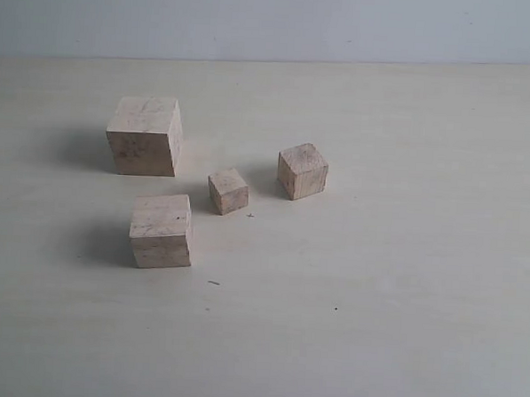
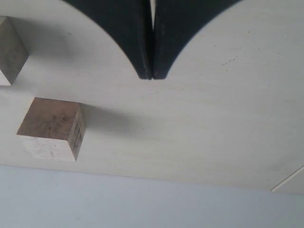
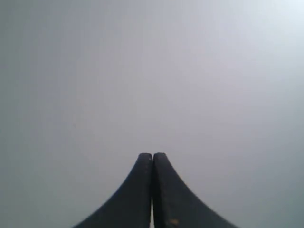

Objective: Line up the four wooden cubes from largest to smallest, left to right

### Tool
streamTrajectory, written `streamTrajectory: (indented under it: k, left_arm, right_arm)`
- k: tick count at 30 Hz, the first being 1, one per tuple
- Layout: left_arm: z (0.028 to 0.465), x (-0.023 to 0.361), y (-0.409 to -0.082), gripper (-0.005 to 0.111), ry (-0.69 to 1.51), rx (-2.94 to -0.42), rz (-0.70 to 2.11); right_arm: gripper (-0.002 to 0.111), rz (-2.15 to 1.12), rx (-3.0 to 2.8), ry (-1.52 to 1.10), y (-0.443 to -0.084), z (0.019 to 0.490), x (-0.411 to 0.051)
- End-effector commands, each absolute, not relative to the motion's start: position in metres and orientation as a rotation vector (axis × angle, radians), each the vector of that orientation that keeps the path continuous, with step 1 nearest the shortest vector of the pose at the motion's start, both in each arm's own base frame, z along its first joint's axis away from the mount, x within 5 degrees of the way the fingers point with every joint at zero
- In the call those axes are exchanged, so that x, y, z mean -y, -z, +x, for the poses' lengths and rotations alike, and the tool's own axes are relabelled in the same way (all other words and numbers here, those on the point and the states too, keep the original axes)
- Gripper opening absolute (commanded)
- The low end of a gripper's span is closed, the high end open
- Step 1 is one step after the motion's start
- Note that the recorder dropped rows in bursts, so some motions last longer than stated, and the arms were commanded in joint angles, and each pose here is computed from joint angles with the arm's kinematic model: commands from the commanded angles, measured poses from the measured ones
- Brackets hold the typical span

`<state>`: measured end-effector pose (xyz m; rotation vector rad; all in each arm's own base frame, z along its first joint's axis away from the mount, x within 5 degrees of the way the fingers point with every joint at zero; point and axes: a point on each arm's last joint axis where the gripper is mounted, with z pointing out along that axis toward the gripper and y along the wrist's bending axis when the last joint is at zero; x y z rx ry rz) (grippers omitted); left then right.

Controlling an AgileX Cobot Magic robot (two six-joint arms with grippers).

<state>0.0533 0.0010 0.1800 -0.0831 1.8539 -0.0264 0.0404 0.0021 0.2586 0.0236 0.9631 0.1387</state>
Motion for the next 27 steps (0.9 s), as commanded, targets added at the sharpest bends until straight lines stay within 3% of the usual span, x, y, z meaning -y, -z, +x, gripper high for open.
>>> streamTrajectory:
  k: [1, 3, 6, 9, 12, 16, 19, 27]
  left_arm:
    - [0.053, 0.000, -0.181, 0.000, 0.035, -1.837, -0.076]
    - [0.053, 0.000, -0.181, 0.000, 0.035, -1.837, -0.076]
    - [0.053, 0.000, -0.181, 0.000, 0.035, -1.837, -0.076]
    - [0.053, 0.000, -0.181, 0.000, 0.035, -1.837, -0.076]
    - [0.053, 0.000, -0.181, 0.000, 0.035, -1.837, -0.076]
    - [0.053, 0.000, -0.181, 0.000, 0.035, -1.837, -0.076]
    - [0.053, 0.000, -0.181, 0.000, 0.035, -1.837, -0.076]
    - [0.053, 0.000, -0.181, 0.000, 0.035, -1.837, -0.076]
  right_arm:
    - [0.000, 0.052, -0.957, -0.186, -0.269, 0.039, -0.002]
    - [0.000, 0.072, -0.994, -0.217, -0.286, 0.041, -0.002]
    - [0.000, 0.108, -1.067, -0.265, -0.340, 0.049, -0.002]
    - [0.000, 0.129, -1.365, -0.300, -0.394, 0.102, -0.009]
    - [0.000, 0.018, -1.592, -0.404, -0.416, 0.152, -0.038]
    - [0.000, -0.247, -2.035, -0.520, -0.381, 0.212, -0.117]
    - [0.000, -0.320, -2.294, -0.625, -0.346, 0.222, -0.158]
    - [0.000, -0.484, -2.551, -0.694, -0.277, 0.237, -0.210]
